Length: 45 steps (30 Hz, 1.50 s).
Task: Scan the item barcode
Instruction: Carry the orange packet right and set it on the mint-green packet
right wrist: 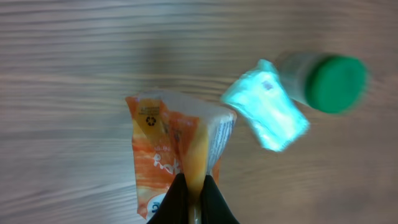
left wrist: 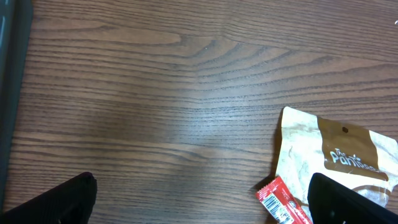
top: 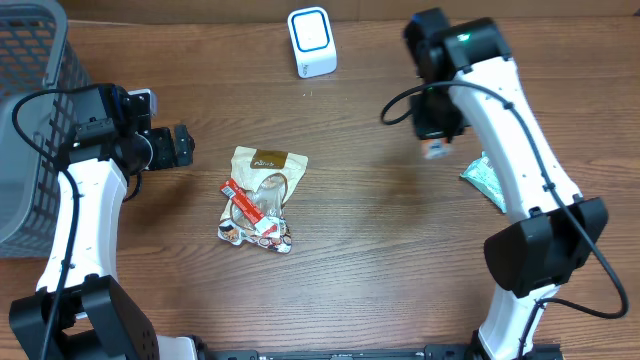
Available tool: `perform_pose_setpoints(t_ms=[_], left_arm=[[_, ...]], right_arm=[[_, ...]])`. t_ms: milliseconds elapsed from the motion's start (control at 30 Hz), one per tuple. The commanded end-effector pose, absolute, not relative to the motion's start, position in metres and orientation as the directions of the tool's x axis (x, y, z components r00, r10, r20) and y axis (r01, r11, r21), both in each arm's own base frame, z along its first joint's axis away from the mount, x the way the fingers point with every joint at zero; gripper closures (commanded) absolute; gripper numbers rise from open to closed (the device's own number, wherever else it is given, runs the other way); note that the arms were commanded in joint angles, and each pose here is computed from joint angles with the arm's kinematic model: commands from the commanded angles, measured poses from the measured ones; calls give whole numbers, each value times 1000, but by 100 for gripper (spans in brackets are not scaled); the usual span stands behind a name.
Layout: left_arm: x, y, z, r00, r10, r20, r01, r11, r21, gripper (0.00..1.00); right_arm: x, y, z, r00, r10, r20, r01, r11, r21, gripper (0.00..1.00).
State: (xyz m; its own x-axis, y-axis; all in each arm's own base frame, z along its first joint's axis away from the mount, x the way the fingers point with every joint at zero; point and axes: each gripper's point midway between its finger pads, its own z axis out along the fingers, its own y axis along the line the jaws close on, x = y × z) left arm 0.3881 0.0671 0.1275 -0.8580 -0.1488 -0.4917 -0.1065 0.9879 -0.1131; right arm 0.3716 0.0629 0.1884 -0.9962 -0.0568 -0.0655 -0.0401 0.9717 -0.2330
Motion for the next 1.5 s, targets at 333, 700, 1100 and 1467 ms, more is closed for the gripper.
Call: perform_pose_setpoints(t_ms=[333,700,1100,1467], left_arm=[[393,66,131,-853,-134,-504,-89,990,-113,0],[393,66,131,-853,-134,-504,-89,990,-113,0],[393,66,131,-853,-134,-504,-89,990,-113,0],[393,66,131,-853,-134,-504,-89,990,-113,0]], right_arm=[[361,-13,166,-999,2,49,-16,936,-352,96],[345,-64,110,-988,25,150,-44,898,-438,96],[343,-87,82,-989,43,145,-24,902,-432,71],[349,-78,77,-992,51,114,4,925,-379,61]])
